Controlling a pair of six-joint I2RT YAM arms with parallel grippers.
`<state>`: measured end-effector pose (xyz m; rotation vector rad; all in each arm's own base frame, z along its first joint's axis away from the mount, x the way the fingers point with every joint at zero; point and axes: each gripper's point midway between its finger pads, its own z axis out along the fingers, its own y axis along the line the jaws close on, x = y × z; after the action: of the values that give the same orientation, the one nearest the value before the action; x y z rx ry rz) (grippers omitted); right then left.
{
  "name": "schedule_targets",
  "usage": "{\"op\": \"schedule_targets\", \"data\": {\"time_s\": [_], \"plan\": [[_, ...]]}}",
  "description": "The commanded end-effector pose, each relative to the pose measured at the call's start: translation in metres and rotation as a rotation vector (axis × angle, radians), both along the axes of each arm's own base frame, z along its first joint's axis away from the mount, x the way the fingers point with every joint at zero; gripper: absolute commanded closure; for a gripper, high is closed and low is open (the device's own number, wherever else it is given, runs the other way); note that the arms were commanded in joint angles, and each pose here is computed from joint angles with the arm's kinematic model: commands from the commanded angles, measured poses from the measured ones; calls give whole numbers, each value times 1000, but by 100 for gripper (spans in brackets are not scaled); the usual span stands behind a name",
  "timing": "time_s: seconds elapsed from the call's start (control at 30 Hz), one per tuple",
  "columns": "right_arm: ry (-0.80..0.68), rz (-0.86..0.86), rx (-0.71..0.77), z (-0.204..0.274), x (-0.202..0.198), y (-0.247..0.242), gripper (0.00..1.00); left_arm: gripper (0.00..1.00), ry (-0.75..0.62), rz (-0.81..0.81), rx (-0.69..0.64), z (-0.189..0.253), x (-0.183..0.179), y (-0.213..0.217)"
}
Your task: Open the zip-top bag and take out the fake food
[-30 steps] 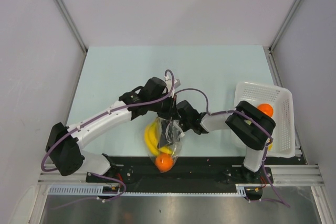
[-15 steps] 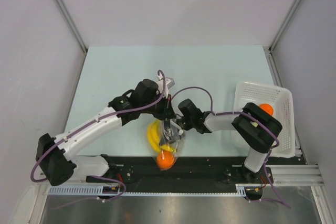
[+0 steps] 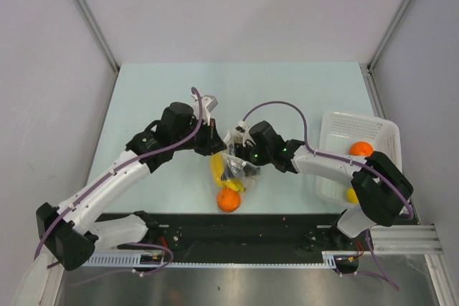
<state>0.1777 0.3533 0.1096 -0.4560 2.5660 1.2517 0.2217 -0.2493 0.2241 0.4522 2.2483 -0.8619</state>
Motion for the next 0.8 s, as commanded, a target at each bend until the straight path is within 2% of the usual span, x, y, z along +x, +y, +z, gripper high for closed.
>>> {"op": "schedule_targets", "data": {"time_s": [0.0, 0.03, 0.17, 0.2, 0.3, 0.33, 0.37, 0.43, 0.57, 0.6, 0.63, 0.77], "plan": [[-45, -66, -97, -2, 9, -11, 100, 99, -66, -135, -144, 41, -7, -19], [-53, -67, -72, 3, 10, -7, 100, 98, -36, -145, -150, 40, -7, -23], [-20, -112, -11, 7, 23, -2, 100, 56, -69, -109, -136, 41, -7, -14], [5, -125, -6, 6, 25, -2, 100, 42, -95, -83, -120, 41, -4, -9], [22, -153, 31, 16, 33, 1, 100, 23, -152, -49, -58, 37, -3, 7], [24, -156, 44, 20, 35, 3, 100, 9, -145, -48, -20, 27, -5, 13], [34, -154, 54, 22, 36, 5, 100, 1, -156, -35, -9, 27, -6, 19], [51, -151, 66, 27, 41, 10, 100, 0, -129, -12, 27, 7, -10, 27], [72, -140, 117, 34, 44, 14, 100, 1, -70, -6, 6, -15, -24, 33], [70, -141, 114, 33, 44, 14, 95, 2, -56, -5, 1, -20, -27, 34], [69, -139, 96, 29, 44, 12, 93, 2, -51, -18, -11, -19, -30, 33], [55, -154, -25, 9, 47, 4, 92, 3, -71, -51, -67, -2, -31, 29]]}}
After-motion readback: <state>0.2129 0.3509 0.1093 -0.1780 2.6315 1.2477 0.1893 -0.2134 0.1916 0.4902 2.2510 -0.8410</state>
